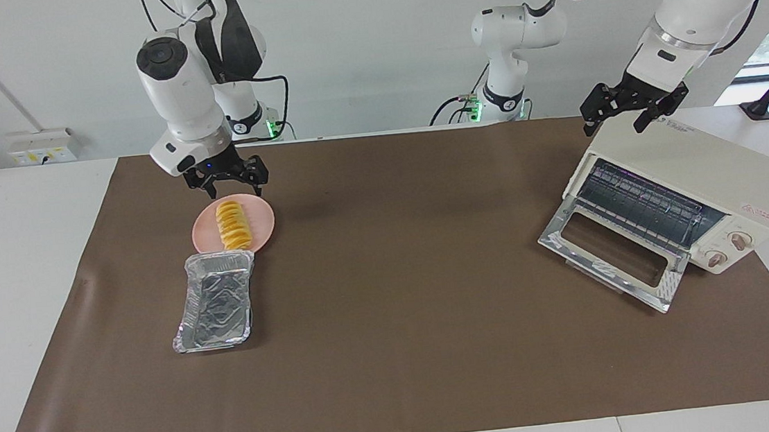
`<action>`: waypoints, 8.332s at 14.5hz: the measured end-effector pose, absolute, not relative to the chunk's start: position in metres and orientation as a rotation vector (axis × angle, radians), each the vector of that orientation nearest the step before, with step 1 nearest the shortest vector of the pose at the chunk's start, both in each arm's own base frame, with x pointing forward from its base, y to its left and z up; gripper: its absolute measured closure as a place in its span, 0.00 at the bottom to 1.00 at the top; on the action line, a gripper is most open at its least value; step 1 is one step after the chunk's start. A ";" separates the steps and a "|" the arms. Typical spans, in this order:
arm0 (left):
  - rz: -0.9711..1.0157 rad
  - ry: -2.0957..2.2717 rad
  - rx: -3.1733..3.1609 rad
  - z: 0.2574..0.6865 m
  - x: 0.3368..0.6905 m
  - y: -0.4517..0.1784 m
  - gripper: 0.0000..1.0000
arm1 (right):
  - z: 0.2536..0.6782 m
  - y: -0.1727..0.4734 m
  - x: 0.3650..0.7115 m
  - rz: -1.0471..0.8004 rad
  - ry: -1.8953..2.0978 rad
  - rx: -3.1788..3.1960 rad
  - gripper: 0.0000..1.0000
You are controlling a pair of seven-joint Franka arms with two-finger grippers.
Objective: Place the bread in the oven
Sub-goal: 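Reach the right gripper down and grasp the yellow bread roll on the pink plate, then lift the bread roll with the right gripper and place it in the foil tray, then push the foil tray with the right gripper toward the toaster oven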
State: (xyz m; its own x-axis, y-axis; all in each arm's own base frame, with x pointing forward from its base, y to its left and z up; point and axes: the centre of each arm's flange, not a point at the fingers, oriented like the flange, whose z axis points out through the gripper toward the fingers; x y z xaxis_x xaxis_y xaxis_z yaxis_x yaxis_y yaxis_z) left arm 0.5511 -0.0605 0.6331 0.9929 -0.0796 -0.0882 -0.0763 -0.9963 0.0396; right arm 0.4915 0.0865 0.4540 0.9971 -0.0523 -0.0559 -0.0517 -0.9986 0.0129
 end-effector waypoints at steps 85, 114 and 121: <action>-0.139 -0.121 3.100 0.633 0.551 -0.060 0.00 | 0.313 -0.067 0.610 0.056 0.146 3.195 0.66; -0.139 -0.121 3.100 0.633 0.551 -0.060 0.00 | 0.333 0.308 0.638 0.210 -0.009 3.363 0.98; -0.139 -0.121 3.100 0.633 0.551 -0.060 0.00 | 0.332 0.346 0.620 0.219 -0.061 3.321 0.59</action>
State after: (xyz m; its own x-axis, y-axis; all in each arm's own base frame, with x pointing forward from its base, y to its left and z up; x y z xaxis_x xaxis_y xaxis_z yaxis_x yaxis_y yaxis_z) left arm 0.5511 -0.0605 0.6331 0.9929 -0.0794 -0.0882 -0.0761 -0.9963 0.0396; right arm 0.6198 0.3457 0.3324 0.9907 -0.0484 0.1269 -0.0239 -0.9819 -0.1878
